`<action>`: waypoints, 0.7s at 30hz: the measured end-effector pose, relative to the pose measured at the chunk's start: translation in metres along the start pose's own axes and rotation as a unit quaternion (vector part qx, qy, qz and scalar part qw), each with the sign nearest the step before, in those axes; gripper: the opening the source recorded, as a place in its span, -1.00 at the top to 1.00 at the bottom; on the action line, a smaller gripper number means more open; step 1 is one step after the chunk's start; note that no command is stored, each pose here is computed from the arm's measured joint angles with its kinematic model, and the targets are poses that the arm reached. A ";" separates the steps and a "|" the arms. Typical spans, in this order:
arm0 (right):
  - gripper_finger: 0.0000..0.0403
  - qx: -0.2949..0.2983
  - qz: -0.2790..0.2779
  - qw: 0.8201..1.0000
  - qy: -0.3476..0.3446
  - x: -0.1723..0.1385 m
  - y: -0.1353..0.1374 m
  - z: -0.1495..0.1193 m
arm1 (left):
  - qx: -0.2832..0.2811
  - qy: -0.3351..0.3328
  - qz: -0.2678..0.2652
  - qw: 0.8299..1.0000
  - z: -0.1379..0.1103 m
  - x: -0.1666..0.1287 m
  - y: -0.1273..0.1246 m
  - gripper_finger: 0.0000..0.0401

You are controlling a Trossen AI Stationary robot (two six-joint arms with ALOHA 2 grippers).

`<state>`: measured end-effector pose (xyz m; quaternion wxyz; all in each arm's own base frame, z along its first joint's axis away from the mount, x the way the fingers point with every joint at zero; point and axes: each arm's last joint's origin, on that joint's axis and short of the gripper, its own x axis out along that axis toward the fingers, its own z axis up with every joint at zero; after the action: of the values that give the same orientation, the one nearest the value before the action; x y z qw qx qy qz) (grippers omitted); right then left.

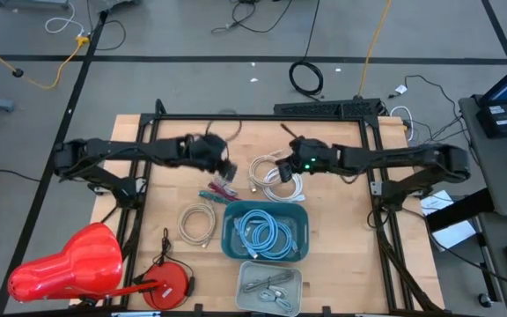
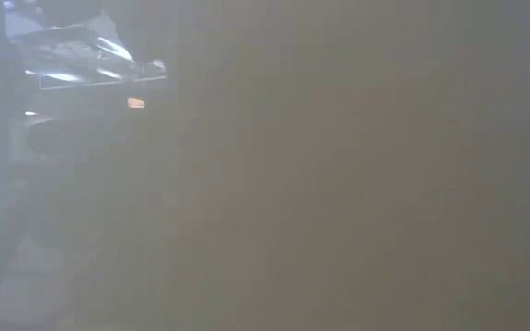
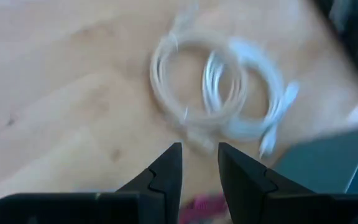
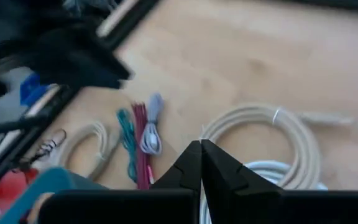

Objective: Pick & Place USB Port
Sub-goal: Put the top brown HDMI cable into the blue bin

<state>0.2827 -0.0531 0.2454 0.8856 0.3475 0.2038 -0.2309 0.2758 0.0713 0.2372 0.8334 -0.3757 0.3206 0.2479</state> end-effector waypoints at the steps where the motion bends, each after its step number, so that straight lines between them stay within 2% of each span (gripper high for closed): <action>1: 1.00 -0.003 -0.002 1.000 -0.013 -0.008 0.004 0.003 | -0.019 -0.007 -0.006 1.000 0.007 0.001 0.005 0.47; 4: 1.00 -0.015 -0.012 0.999 -0.041 -0.034 0.014 0.007 | -0.054 -0.006 -0.031 0.998 0.020 0.014 0.016 0.47; 6: 1.00 -0.020 -0.025 0.998 -0.055 -0.048 0.017 0.007 | -0.063 0.019 -0.046 0.997 0.021 0.027 0.021 0.47; 11: 1.00 -0.040 -0.032 0.997 -0.053 -0.071 0.017 0.004 | -0.043 0.081 -0.064 0.994 0.023 0.061 0.014 0.47; 13: 1.00 -0.064 0.008 0.997 -0.048 -0.071 0.023 0.005 | -0.028 0.087 -0.084 0.992 0.027 0.066 0.005 0.47; 16: 1.00 -0.073 0.096 0.992 -0.046 -0.073 0.035 0.007 | 0.000 0.078 -0.104 0.991 0.032 0.064 -0.012 0.47; 18: 1.00 -0.096 0.142 0.984 -0.047 -0.075 0.042 0.009 | 0.013 0.066 -0.100 0.993 0.035 0.060 -0.020 0.47; 21: 1.00 -0.090 0.148 0.984 -0.041 -0.075 0.042 0.009 | 0.032 0.046 -0.096 0.994 0.042 0.054 -0.031 0.47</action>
<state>0.2469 -0.0123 0.3120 0.9452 0.2831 0.1339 -0.0919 0.3470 0.0948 0.2340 0.8495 -0.3888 0.3286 0.1387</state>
